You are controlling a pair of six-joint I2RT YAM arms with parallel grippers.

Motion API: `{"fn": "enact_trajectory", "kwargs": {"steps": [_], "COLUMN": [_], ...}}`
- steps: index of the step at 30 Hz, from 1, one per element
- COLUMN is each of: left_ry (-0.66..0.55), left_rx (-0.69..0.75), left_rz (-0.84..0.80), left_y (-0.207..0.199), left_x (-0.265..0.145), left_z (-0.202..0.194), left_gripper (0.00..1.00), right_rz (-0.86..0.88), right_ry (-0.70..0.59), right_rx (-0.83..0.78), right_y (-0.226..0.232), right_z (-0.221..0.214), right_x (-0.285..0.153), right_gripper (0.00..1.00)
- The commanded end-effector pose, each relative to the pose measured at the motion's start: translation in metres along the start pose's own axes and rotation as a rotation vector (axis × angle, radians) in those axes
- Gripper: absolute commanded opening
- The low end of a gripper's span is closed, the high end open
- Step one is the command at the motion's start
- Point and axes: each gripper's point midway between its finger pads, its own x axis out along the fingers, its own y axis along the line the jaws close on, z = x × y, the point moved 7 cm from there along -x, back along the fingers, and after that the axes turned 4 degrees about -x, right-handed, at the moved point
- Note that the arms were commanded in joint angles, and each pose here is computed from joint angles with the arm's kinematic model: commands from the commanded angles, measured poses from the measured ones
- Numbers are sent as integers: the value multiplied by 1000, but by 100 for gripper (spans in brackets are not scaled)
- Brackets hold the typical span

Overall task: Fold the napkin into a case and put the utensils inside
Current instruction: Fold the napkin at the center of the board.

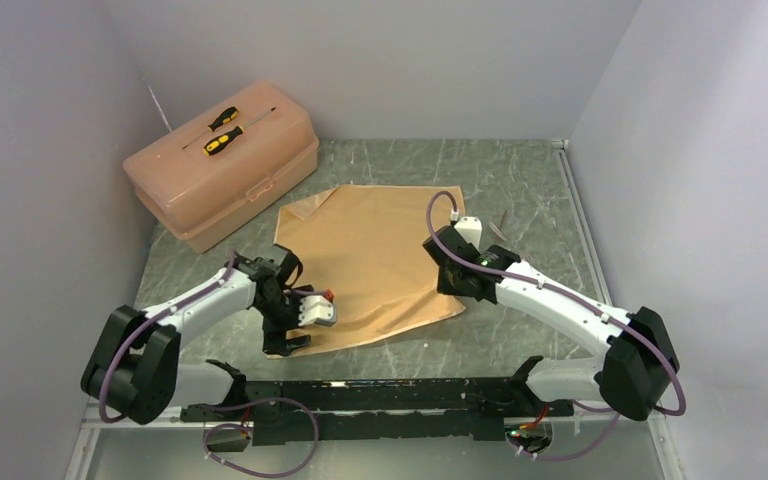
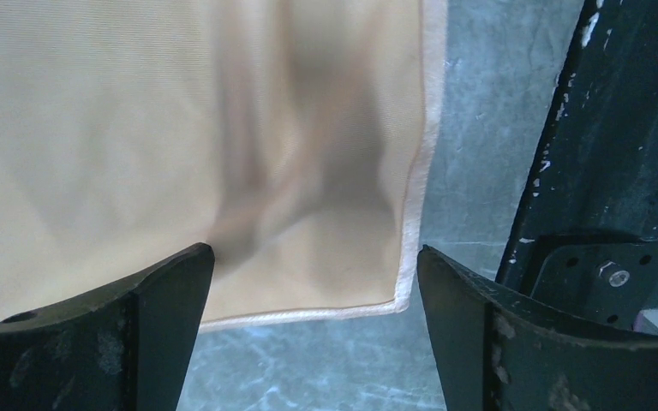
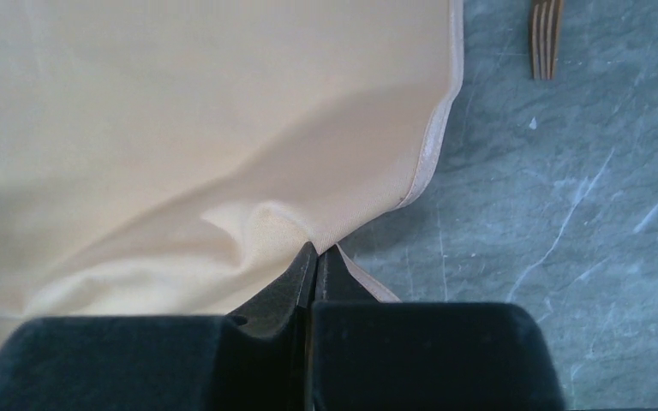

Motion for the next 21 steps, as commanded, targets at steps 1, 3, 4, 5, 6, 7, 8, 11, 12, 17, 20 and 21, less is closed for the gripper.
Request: {"fn": "enact_trajectory", "kwargs": {"steps": [1,3,4,5,6,7,8,11,12,17,20,21], "left_ry": [42,51,48,41,34,28,26,15,13,-52,-67,-66], "left_rx": [3,1,2,1,-1,-8,-18,-37,-43,-17,0,2], "left_rz": [44,84,101,116,125,125,119,84,58,-37,-91,-106], "left_y": [11,20,23,27,29,30,29,24,19,-6,-21,-26], "left_x": [21,25,27,27,27,27,25,19,15,-11,-28,-33], "left_z": [-6,-6,-5,-4,-1,1,3,10,11,20,24,24], "left_gripper": [95,89,84,75,64,55,43,5,3,3,3,3], "right_rz": [29,25,23,22,21,20,17,12,10,24,46,45], "right_ry": [-65,-62,-61,-64,-65,-65,-61,-34,-15,96,140,159], "right_rx": [30,29,26,27,26,27,26,14,4,-54,-67,-68], "right_y": [5,4,3,2,1,0,-2,-8,-10,-20,-29,-32], "right_z": [25,27,27,28,29,29,28,22,19,4,-8,-13], "right_x": [-3,-2,-2,-2,-3,-4,-5,-11,-14,-34,-50,-54], "right_gripper": [0,0,0,0,0,0,0,0,0,0,0,0]}}
